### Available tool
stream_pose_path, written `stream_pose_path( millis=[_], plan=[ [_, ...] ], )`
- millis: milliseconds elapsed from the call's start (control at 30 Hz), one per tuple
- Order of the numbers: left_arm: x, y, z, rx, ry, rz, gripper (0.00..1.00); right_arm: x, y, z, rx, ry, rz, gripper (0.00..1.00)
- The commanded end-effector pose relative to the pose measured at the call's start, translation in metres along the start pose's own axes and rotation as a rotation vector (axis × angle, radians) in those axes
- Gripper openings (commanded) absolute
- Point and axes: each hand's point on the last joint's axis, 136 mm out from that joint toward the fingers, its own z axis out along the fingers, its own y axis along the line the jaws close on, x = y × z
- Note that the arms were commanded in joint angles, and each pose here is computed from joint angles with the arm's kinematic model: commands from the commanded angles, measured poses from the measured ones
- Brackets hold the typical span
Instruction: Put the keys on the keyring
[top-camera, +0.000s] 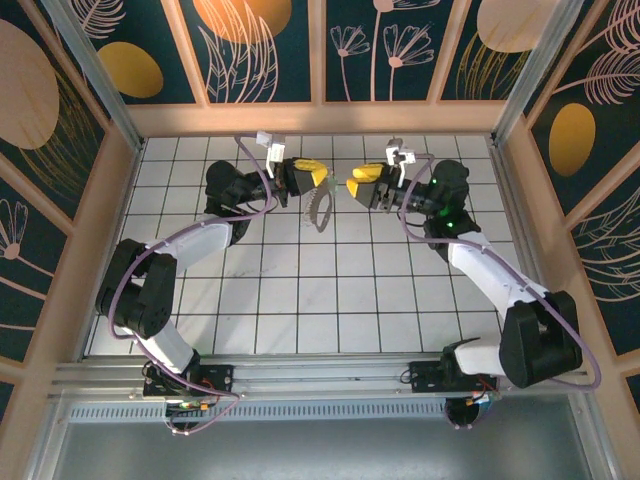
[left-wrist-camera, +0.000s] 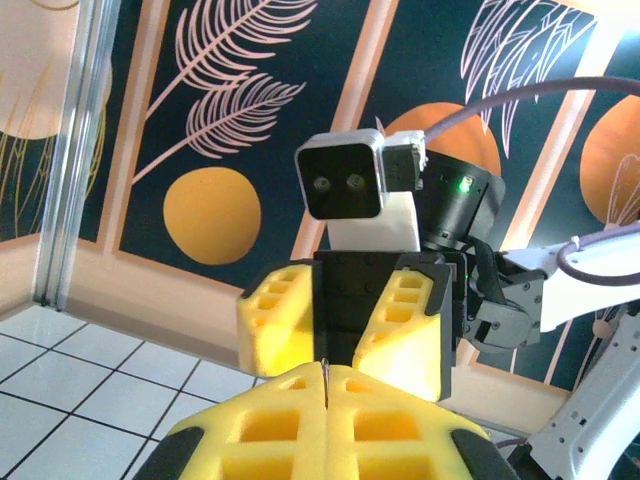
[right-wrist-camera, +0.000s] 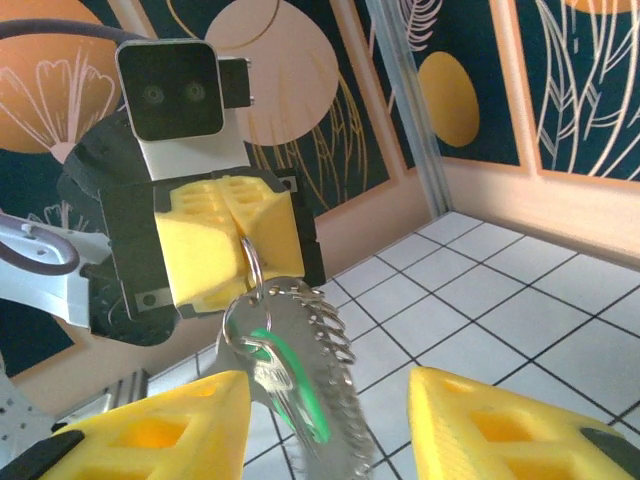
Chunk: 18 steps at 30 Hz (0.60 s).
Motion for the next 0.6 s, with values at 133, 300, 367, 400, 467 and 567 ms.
stream_pose_path(
  millis=[133,300,367,400,467,567],
  plan=[
    [-0.0075,-0.0116,0.0055,0.041,0.013,0.063,0.00,-0.0161,0.0215,0.0150,-0.099,-0.026,-0.059,0.47],
    [-0.0077,-0.0139,0.0060,0.049,0.018,0.068,0.00,-0.0142,0.0201,0.0162,-0.105,-0.011,-0.058,0.46],
    [-0.0078,-0.0153,0.0062,0.056,0.022,0.071,0.00,-0.0116,0.0186,0.0169,-0.105,-0.003,-0.055,0.45],
    [-0.0075,-0.0157,0.0062,0.059,0.024,0.071,0.00,-0.0108,0.0183,0.0170,-0.105,-0.001,-0.054,0.43],
    [-0.0080,-0.0169,0.0063,0.063,0.026,0.073,0.00,-0.0095,0.0173,0.0179,-0.111,0.001,-0.048,0.41],
    [-0.0086,-0.0186,0.0068,0.069,0.028,0.077,0.00,-0.0072,0.0177,0.0198,-0.134,0.010,-0.038,0.35]
  ],
)
